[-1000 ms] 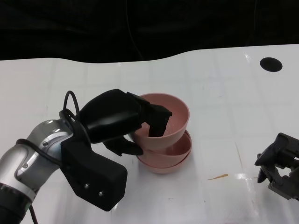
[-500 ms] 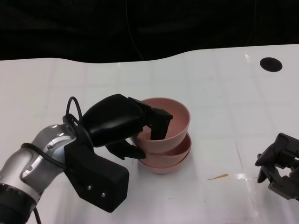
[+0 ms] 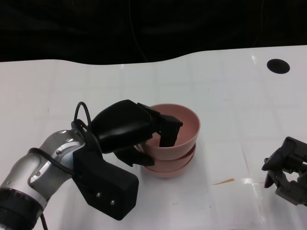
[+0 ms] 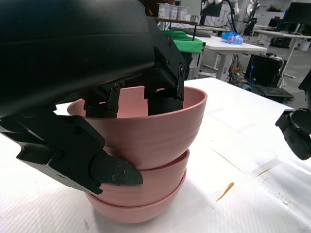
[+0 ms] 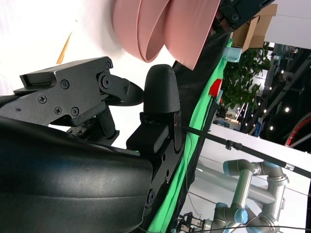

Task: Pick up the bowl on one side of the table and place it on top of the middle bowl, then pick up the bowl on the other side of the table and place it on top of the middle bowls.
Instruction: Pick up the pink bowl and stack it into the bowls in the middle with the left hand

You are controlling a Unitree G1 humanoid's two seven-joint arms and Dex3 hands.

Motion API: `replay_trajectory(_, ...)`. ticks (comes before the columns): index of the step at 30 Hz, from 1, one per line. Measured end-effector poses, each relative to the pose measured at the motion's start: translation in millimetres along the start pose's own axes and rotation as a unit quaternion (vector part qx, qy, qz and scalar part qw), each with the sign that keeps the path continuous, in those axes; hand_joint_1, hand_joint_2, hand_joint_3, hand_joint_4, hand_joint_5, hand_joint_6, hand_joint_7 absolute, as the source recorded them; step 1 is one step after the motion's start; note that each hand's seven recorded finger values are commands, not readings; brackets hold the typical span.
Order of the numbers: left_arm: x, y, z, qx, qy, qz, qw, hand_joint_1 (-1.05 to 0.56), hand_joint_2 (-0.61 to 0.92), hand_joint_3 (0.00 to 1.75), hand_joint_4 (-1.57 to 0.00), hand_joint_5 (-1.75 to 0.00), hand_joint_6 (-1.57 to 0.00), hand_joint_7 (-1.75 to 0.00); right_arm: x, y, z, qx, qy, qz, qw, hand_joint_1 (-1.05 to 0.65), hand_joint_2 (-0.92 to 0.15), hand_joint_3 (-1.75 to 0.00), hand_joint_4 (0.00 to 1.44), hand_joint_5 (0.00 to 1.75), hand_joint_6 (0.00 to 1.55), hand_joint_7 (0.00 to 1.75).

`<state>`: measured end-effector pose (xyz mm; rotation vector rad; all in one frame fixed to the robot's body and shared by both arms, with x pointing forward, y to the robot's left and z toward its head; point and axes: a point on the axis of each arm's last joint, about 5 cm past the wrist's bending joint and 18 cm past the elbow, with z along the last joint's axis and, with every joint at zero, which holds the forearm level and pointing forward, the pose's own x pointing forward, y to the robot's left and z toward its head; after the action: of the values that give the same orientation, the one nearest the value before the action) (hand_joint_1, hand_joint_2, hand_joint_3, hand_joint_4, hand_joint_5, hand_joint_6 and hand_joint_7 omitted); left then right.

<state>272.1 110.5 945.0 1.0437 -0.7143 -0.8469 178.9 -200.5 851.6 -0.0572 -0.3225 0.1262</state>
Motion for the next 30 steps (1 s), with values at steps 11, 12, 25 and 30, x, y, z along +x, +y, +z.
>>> replay_trajectory(11,1,-3.6,-1.7,-0.005,0.001,-0.005,1.000,-0.06,0.78,0.44,-0.71,-1.75,-0.58,-1.75,-0.4,0.1,-0.5,-0.001,0.002,-0.004,1.000,-0.10,-0.81,-0.69,0.84,1.61,0.76,1.35)
replay_trajectory(12,1,-3.7,-1.8,-0.005,0.000,-0.005,1.000,-0.06,0.79,0.44,-0.71,-1.75,-0.58,-1.75,-0.4,0.1,-0.5,-0.001,0.002,-0.004,1.000,-0.09,-0.81,-0.69,0.83,1.61,0.76,1.35)
replay_trajectory(25,1,-10.0,-8.9,-0.014,0.016,-0.010,1.000,-0.04,0.79,0.44,-0.71,-1.75,-0.58,-1.75,-1.0,0.1,-0.6,-0.001,0.003,-0.004,1.000,-0.09,-0.82,-0.68,0.81,1.62,0.73,1.36)
replay_trajectory(30,0,-15.0,-12.1,-0.011,0.025,-0.013,1.000,-0.04,0.80,0.45,-0.70,-1.75,-0.56,-1.75,-1.2,0.1,-0.7,-0.001,0.003,-0.004,1.000,-0.09,-0.82,-0.68,0.81,1.62,0.73,1.36)
